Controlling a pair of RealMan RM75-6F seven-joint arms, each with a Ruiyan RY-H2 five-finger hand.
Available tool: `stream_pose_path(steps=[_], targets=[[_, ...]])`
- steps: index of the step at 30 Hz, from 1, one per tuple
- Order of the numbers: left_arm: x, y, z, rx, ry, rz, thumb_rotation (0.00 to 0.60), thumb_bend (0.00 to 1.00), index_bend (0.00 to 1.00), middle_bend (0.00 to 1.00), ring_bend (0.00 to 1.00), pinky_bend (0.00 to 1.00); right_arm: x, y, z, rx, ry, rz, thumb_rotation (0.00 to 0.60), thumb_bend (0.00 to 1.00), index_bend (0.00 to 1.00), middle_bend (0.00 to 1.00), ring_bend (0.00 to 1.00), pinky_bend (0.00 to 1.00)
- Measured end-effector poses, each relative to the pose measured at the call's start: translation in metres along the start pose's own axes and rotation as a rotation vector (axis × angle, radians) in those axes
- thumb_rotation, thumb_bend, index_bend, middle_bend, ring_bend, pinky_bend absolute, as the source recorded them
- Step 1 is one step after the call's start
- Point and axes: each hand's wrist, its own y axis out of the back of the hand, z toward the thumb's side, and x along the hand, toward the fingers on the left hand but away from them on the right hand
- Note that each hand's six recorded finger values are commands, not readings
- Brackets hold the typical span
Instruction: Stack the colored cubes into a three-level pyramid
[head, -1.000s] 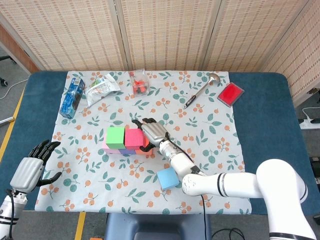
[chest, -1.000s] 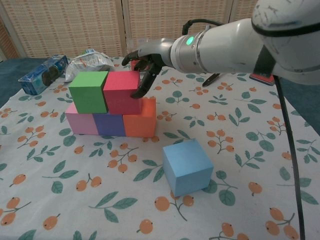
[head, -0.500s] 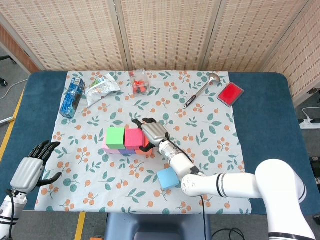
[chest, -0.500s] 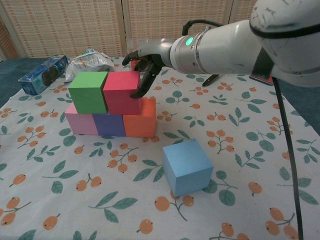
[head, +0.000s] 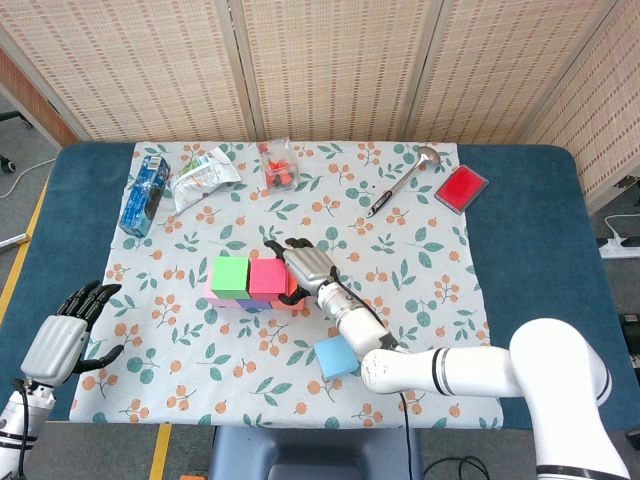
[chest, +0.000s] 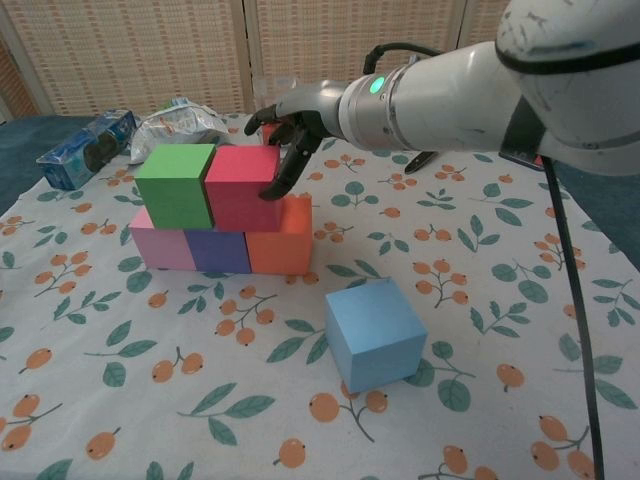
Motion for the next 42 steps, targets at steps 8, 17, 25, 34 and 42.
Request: stream_pose_path(steps=[8,17,25,34,42], targets=[[0.0004,-0.0005,0.0000,0.002,0.000,-0.002,0.600,0.25,0.07,0.12,0.05,0.16,0.0003,-0.0001,-0.0010,0.005,0.001,0.004,0.600,0.22,0.00,0.23,0.03,0.00],[0.0008,-0.0008,0.0001,0.003,0.000,-0.004,0.600,0.25,0.07,0.12,0.05,0.16,-0.0008,0.0028,-0.0011,-0.005,0.002,-0.005,0.600,0.22,0.00,0.23,0.03,0.00],[0.0007,0.0002,0.0008,0.003,-0.002,-0.001,0.600,0.25,0.07,0.12,0.05,0.16,-0.0011,0.0026,-0.0012,-0.016,0.001,-0.003,0.600,0.22,0.00,0.23,0.03,0.00],[0.0008,-0.0005,0.0003,0.001,-0.003,-0.004,0.600,0.25,0.07,0.12,0.05,0.16,-0.0011,0.0039,-0.0014,-0.013,-0.003,-0.018,0.600,0.22,0.00,0.23,0.03,0.00],[0.0003,-0.0004,0.0006,-0.002,-0.006,-0.003,0.600,0.25,0.07,0.12,0.05,0.16,-0.0006,0.0038,-0.0007,-0.018,-0.005,-0.026,0.600,0.22,0.00,0.23,0.03,0.00]])
